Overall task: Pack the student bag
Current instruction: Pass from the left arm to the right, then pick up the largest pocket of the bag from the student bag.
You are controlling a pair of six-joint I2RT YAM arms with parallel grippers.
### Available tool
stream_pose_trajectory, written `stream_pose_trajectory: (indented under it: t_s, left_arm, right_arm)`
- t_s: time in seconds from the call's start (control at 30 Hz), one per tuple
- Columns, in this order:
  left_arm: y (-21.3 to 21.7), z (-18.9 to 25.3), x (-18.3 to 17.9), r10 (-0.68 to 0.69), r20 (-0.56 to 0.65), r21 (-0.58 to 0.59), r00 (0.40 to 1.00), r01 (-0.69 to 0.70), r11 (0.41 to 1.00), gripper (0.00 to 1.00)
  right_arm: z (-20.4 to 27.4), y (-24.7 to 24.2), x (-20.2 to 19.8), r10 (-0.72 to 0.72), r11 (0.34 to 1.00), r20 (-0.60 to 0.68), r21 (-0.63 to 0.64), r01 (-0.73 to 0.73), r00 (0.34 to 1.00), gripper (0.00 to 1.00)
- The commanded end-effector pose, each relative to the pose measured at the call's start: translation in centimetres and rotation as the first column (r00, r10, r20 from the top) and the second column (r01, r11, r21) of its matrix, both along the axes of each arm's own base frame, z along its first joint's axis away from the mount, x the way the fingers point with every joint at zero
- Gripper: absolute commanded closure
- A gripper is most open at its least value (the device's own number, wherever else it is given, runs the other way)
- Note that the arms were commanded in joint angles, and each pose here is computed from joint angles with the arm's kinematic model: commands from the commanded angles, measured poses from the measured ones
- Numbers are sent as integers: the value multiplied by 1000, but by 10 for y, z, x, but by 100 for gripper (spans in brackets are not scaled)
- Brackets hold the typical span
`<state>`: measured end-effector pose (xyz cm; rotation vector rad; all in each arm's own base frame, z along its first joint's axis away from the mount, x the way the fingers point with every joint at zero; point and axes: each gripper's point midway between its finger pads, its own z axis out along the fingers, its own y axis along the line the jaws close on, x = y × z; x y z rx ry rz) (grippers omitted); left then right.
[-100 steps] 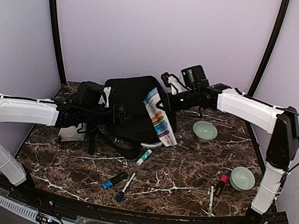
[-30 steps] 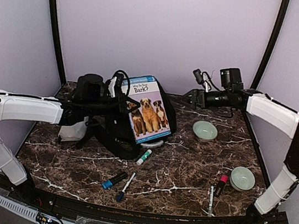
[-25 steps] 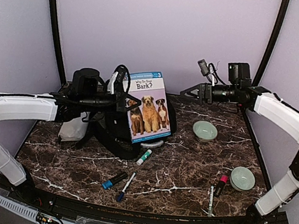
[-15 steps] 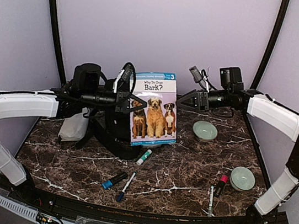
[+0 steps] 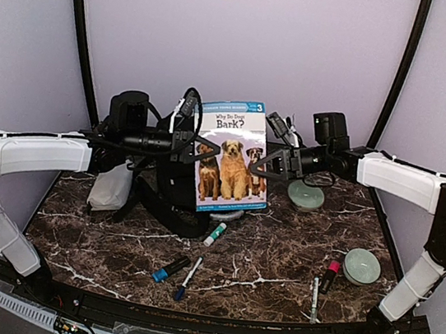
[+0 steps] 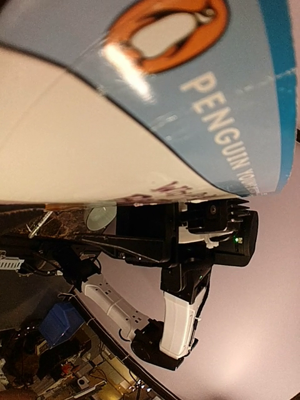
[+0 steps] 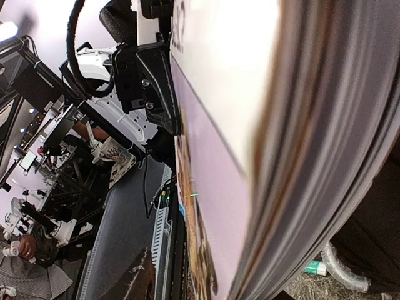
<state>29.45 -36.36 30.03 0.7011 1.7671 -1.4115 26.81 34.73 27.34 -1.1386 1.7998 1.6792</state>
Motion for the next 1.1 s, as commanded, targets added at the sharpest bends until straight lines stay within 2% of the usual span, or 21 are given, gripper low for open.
stream_pose_trajectory:
  t_s: [0.0,0.13,0.27,0.37,0.4,0.43,0.47,0.53,0.6,0.7,0.83,0.93,1.07]
  left_arm:
    - [6,26,8,39,74,-62,996,-35,997,100]
    - [6,20,11,42,57,-54,997,-39,998,100]
    - [7,15,13,50,45,-40,998,-48,998,100]
    - [8,6,18,57,22,-25,998,-56,998,100]
    - [8,4,21,61,12,-19,998,-61,998,99]
    - [7,-1,24,68,-3,-6,998,-68,998,90]
    - [7,-8,28,86,-21,15,996,-86,996,78]
    - [21,-21,51,175,-42,65,984,-172,983,57]
    - [28,-34,62,235,-29,128,972,-229,965,48]
    - [33,-52,70,265,27,243,964,-264,934,43]
    - [17,-77,65,200,162,438,966,-252,863,42]
    - [3,-100,57,82,258,583,963,-223,782,43]
    - [-9,-134,52,-40,316,724,948,-214,655,43]
  right_arm:
    - [14,0,-9,17,999,-31,46,-16,999,61]
    - [9,3,-2,-14,999,-58,39,16,998,76]
    - [8,4,7,-41,998,-80,38,44,996,86]
    - [9,2,15,-63,997,-90,42,67,994,100]
    - [8,1,18,-74,996,-93,39,78,993,100]
    - [6,-1,20,-83,996,-97,34,87,992,100]
    - [4,-4,24,-100,994,-102,27,103,990,100]
    - [-2,-14,36,-146,989,-112,5,148,983,100]
    - [-12,-31,49,-206,979,-113,-35,203,972,100]
    - [-32,-57,66,-282,954,-80,-129,271,956,100]
    - [-63,-83,68,-327,904,2,-292,314,945,100]
    - [-73,-105,64,-373,875,4,-330,354,928,100]
    - [-76,-130,55,-411,847,30,-355,394,911,100]
